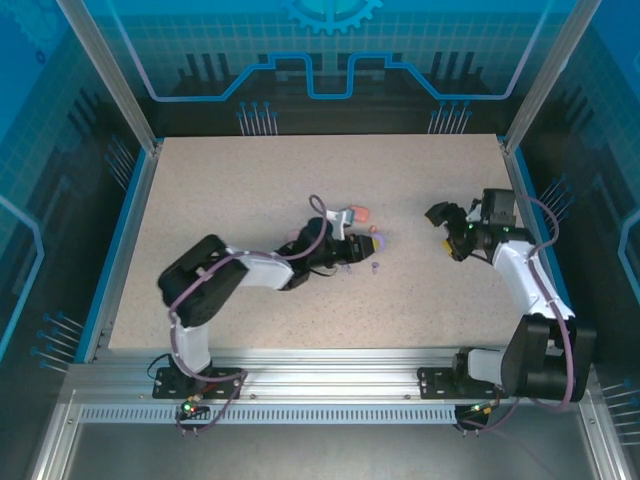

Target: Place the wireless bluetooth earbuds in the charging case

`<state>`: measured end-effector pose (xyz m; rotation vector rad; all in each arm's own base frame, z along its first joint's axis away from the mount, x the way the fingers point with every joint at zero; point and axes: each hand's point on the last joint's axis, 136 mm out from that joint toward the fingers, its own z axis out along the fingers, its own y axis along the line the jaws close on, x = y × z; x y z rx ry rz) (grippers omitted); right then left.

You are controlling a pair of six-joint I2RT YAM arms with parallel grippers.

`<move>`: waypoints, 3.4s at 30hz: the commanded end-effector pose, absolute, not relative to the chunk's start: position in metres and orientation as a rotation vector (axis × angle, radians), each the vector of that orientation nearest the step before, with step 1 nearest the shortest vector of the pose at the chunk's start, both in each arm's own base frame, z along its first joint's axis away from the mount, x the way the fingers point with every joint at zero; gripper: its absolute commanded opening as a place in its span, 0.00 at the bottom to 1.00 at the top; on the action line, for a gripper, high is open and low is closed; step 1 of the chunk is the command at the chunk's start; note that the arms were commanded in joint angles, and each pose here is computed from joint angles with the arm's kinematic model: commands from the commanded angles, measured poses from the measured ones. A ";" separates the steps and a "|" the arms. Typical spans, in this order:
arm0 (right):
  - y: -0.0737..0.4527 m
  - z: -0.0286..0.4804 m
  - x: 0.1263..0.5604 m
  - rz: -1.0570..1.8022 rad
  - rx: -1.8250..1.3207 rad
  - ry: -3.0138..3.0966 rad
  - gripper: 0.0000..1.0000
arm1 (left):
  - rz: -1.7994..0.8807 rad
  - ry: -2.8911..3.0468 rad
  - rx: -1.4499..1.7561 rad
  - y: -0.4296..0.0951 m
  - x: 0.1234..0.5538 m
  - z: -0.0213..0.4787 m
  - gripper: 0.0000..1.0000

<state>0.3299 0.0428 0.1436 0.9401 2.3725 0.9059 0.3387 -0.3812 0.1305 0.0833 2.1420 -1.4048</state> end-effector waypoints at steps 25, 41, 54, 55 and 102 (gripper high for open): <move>0.230 0.178 0.297 1.181 -0.244 2.256 0.84 | -1.318 2.120 0.344 -0.300 0.298 0.189 0.00; 0.200 0.117 0.327 1.079 -0.018 2.395 0.76 | -1.354 2.084 0.364 -0.298 0.289 0.203 0.00; 0.221 0.185 0.300 1.363 -0.197 2.197 0.70 | -1.391 2.058 0.358 -0.300 0.288 0.210 0.00; 0.223 0.185 0.299 1.370 -0.205 2.196 0.68 | -1.404 2.050 0.359 -0.302 0.288 0.213 0.00; 0.258 0.188 0.289 1.522 -0.423 2.189 0.31 | -1.505 1.985 0.354 -0.315 0.297 0.235 0.00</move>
